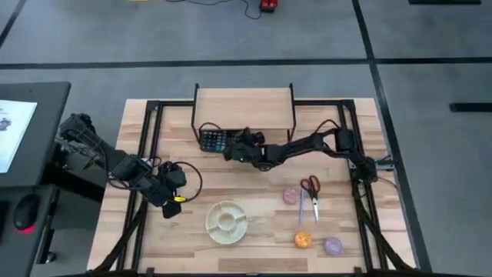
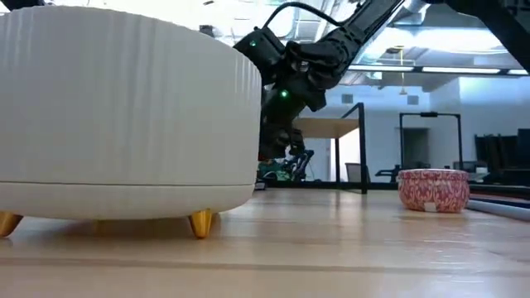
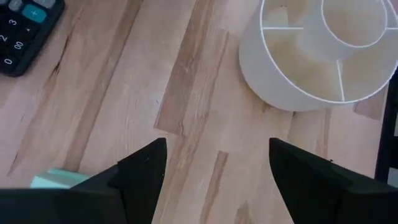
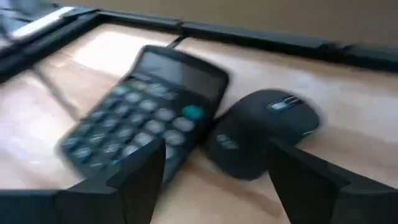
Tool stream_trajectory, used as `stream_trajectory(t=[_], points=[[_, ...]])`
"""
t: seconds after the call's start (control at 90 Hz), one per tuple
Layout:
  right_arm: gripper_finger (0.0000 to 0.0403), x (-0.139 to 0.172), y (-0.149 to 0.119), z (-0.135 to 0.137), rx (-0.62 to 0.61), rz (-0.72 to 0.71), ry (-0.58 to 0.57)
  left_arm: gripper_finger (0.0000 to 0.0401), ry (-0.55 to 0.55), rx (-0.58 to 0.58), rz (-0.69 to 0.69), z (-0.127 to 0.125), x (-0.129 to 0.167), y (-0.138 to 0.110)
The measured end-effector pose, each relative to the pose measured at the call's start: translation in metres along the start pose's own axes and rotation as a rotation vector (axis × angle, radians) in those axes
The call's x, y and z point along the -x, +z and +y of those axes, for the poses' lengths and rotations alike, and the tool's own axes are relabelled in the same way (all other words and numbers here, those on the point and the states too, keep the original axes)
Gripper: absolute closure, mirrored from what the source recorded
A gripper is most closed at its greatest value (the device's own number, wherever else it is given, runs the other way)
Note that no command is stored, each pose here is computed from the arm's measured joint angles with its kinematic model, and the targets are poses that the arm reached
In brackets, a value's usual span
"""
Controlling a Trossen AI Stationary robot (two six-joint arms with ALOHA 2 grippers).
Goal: Stock shelves
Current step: Remove the black calculator from under the shelf
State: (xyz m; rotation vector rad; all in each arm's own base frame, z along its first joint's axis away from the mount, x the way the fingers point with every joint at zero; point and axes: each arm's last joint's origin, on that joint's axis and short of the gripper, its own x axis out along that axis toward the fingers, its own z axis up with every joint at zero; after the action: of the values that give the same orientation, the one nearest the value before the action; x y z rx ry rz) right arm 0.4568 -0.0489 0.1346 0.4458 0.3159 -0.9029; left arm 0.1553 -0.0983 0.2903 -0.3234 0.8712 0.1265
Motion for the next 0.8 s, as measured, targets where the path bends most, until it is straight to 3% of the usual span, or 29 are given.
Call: stream_trajectory(t=[0.122, 0.456, 0.8], points=[[0.0143, -0.002, -0.004, 0.005, -0.068, 0.079, 0.132, 0.0144, -0.001, 0.001, 0.000, 0.000, 0.000, 0.000], [0.0143, -0.022, -0.027, 0.001, -0.238, 0.147, 0.164, 0.0144, -0.006, 0.003, -0.001, 0.000, 0.000, 0.000], [0.0143, -0.024, -0.024, 0.005, -0.303, 0.205, 0.288, 0.0144, -0.022, 0.003, 0.016, -0.001, 0.000, 0.000]])
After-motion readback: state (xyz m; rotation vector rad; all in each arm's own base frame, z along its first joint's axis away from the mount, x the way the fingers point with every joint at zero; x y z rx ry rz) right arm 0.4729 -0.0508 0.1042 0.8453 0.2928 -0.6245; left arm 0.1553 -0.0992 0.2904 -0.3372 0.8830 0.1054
